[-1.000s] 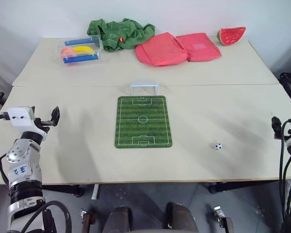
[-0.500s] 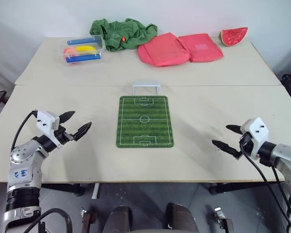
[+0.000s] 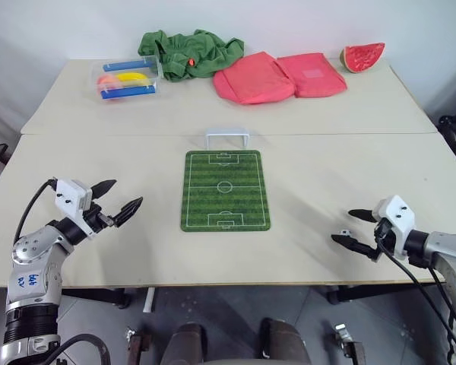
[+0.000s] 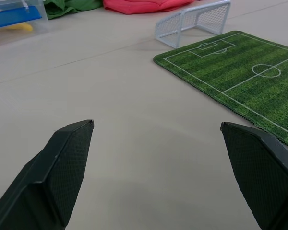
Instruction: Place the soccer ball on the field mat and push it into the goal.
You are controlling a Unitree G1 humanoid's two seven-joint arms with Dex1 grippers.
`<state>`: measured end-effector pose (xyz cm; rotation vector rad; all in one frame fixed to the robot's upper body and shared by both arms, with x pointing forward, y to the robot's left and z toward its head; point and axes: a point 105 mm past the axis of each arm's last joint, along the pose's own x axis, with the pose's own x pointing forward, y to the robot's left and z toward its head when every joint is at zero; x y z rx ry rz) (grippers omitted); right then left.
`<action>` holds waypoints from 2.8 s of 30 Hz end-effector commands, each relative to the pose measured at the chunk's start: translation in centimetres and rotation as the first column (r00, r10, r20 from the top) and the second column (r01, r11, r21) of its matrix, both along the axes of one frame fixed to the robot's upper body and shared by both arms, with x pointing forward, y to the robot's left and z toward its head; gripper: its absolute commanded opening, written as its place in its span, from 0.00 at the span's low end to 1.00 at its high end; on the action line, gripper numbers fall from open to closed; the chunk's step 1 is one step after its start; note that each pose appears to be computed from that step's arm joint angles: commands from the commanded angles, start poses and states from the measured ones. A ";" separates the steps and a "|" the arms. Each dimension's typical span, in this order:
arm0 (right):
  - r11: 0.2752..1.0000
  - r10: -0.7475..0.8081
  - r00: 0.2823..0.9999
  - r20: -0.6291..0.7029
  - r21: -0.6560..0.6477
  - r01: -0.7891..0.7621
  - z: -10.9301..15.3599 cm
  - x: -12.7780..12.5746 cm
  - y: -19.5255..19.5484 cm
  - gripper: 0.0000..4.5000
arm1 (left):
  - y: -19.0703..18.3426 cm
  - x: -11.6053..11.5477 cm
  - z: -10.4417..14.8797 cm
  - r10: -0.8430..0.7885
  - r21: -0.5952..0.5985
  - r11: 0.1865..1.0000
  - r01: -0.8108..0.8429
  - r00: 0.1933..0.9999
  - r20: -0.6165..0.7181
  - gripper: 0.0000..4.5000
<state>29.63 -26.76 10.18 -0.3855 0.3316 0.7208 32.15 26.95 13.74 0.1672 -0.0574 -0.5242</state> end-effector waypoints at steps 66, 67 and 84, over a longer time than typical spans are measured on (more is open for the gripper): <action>0.671 0.742 0.670 0.022 -0.024 -0.741 1.8 5.0 27.1 0.19 | -1.5 -6.9 0.0 -0.478 -0.004 0.877 0.481 0.872 0.110 1.00; 0.673 0.740 0.673 0.025 -0.023 -0.739 1.9 5.1 27.0 0.19 | -1.6 -6.9 0.1 -0.478 -0.003 0.877 0.481 0.871 0.113 1.00; 0.655 0.755 0.655 0.026 -0.008 -0.756 1.7 4.9 26.8 0.52 | -1.5 -6.4 0.5 -0.478 0.007 0.877 0.481 0.869 0.124 1.00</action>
